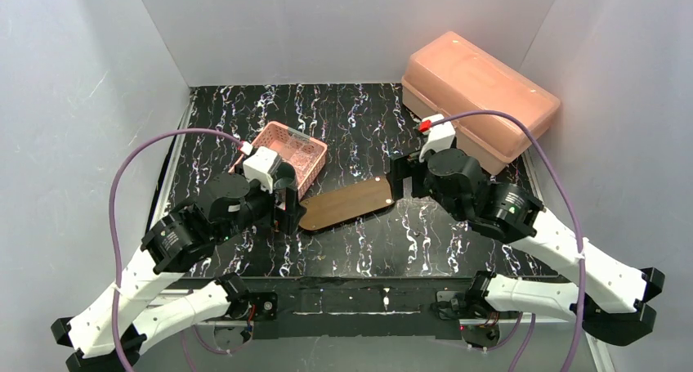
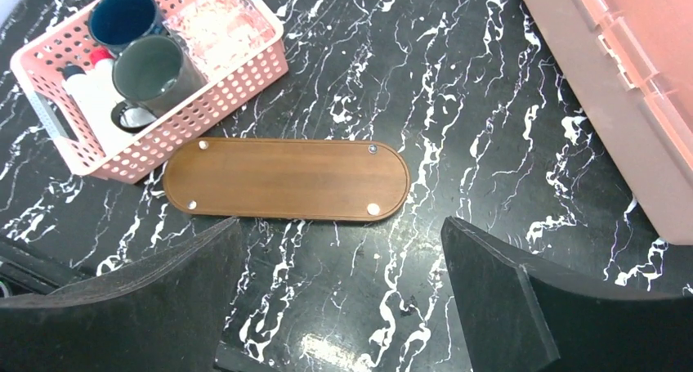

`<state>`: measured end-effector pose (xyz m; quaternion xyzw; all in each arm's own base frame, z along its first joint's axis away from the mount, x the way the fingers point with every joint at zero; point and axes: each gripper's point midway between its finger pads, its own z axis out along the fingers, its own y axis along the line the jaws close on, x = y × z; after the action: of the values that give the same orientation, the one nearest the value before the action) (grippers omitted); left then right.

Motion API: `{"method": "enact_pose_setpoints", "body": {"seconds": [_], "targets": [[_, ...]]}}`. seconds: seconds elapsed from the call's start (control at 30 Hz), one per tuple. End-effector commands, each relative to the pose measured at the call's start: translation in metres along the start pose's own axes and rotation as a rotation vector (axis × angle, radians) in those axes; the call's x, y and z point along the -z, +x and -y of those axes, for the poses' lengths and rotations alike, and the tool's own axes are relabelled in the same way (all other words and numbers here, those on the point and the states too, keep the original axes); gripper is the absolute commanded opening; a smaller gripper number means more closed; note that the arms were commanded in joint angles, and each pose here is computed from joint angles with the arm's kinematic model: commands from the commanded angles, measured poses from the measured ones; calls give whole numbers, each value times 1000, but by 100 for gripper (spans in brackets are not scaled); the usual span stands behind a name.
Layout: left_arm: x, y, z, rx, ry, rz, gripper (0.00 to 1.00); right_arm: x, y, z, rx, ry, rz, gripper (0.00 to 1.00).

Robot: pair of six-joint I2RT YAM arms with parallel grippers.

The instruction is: Prepare toiletry sets of a toothbrush and toothpaste on the tray

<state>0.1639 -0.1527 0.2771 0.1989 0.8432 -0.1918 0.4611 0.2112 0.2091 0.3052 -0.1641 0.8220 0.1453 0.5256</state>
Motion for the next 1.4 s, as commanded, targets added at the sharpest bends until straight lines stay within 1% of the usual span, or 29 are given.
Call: {"method": "enact_pose_setpoints", "body": {"seconds": [0.0, 0.13, 0.4, 0.57, 0.67, 0.8, 1.03, 1.2, 1.37], "targets": [[-1, -3, -3, 4, -23, 10, 99, 12, -20, 3, -49, -6, 67, 100], [-3, 5, -7, 20, -45, -8, 99, 15, -17, 9, -62, 8, 84, 100], [3, 12, -22, 53, -108, 21, 99, 22, -19, 10, -58, -25, 120, 100], [10, 18, -37, 105, -191, 35, 99, 12, -9, 4, -24, -25, 68, 100], [18, 24, -52, 177, -277, 45, 99, 5, -3, 0, -10, -24, 36, 100], [23, 33, -60, 226, -319, 44, 99, -4, 6, -5, 10, -26, 4, 100], [27, 53, -81, 328, -481, 4, 99, -24, 31, -13, 56, -30, -79, 100], [26, 61, -91, 349, -595, -53, 99, -36, 54, -19, 84, -41, -147, 100], [22, 62, -95, 368, -647, -66, 99, -42, 74, -22, 101, -47, -205, 100]]}}
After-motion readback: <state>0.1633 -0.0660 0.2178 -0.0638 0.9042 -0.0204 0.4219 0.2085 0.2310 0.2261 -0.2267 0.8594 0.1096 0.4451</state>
